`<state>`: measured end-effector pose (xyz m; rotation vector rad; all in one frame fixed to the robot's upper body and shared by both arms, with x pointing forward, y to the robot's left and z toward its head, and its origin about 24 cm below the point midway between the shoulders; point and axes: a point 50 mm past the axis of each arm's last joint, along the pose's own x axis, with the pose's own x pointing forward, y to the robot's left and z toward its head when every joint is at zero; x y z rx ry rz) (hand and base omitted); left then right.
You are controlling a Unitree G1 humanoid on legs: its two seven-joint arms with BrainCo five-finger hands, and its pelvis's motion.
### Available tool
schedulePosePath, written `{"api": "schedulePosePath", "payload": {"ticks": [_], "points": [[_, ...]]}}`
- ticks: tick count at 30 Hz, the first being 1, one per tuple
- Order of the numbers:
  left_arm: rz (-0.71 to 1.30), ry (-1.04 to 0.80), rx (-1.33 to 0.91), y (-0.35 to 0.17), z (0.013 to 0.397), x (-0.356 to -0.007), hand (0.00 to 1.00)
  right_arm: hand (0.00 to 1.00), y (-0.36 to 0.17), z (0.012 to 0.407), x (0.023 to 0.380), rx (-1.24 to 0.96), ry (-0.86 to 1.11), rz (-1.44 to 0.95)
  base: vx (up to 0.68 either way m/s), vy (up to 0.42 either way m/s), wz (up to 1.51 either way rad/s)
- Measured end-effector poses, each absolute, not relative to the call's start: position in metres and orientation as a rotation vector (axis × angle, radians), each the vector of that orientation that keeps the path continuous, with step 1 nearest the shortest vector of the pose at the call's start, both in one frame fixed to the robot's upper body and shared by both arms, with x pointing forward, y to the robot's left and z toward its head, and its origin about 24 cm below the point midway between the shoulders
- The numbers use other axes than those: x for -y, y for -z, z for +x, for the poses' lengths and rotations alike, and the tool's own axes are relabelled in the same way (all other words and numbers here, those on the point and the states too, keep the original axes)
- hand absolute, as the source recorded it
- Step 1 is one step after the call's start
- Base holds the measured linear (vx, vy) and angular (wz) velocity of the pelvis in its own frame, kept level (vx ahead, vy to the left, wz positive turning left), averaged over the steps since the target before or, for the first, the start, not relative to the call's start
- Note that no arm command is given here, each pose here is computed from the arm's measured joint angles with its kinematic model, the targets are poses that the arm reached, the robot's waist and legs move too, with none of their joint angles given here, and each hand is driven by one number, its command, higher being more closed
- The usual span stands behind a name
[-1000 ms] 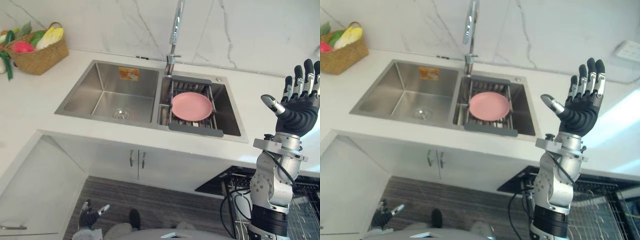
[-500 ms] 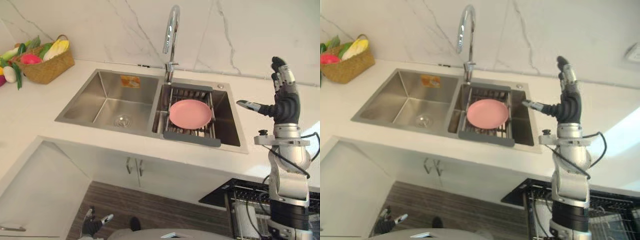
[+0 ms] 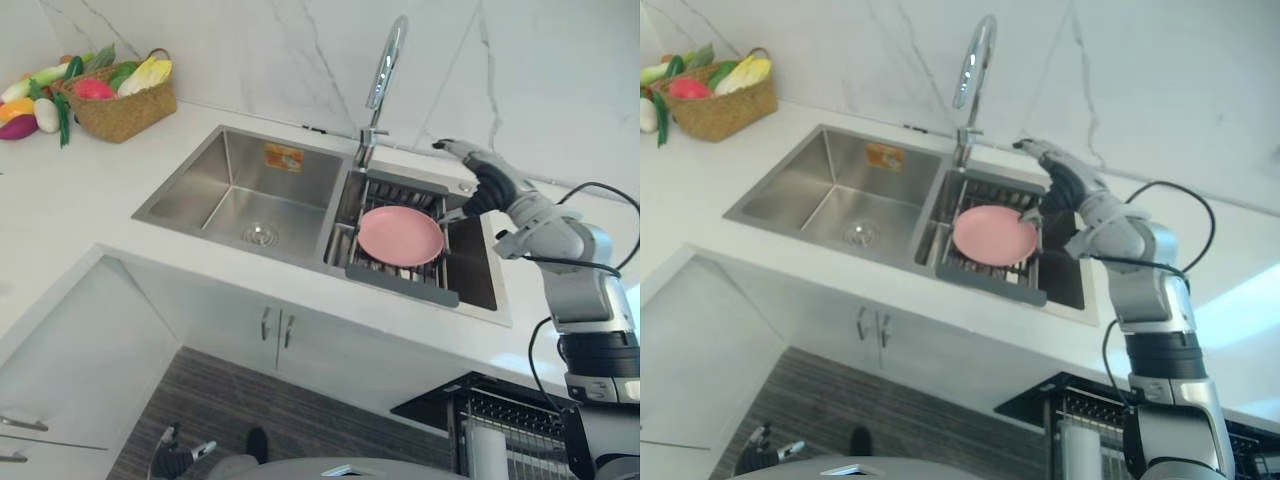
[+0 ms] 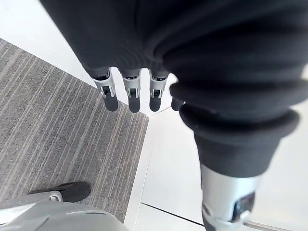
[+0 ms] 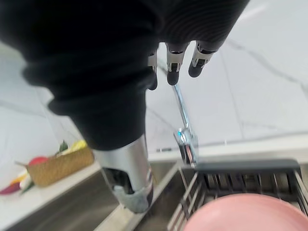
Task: Walk over to the sink, pick up the cup, carry it to the dishwasher, place the cup inside the dishwasher, then close the dishwasher door
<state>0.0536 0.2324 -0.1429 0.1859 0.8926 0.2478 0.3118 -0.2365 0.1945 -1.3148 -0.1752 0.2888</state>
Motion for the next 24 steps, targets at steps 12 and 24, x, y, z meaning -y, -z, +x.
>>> {"api": "schedulePosePath", "payload": {"ticks": [12, 24], "points": [[0.187, -0.207, -0.901, 0.141, 0.057, -0.236, 0.00, 0.00, -0.144, 0.328, 0.243, -0.118, -0.451, -1.452, 0.01, 0.033, 0.10], [0.193, -0.164, -0.892, 0.141, 0.059, -0.230, 0.00, 0.00, -0.150, 0.337, 0.252, -0.145, -0.389, -1.444, 0.00, -0.016, 0.05]]}}
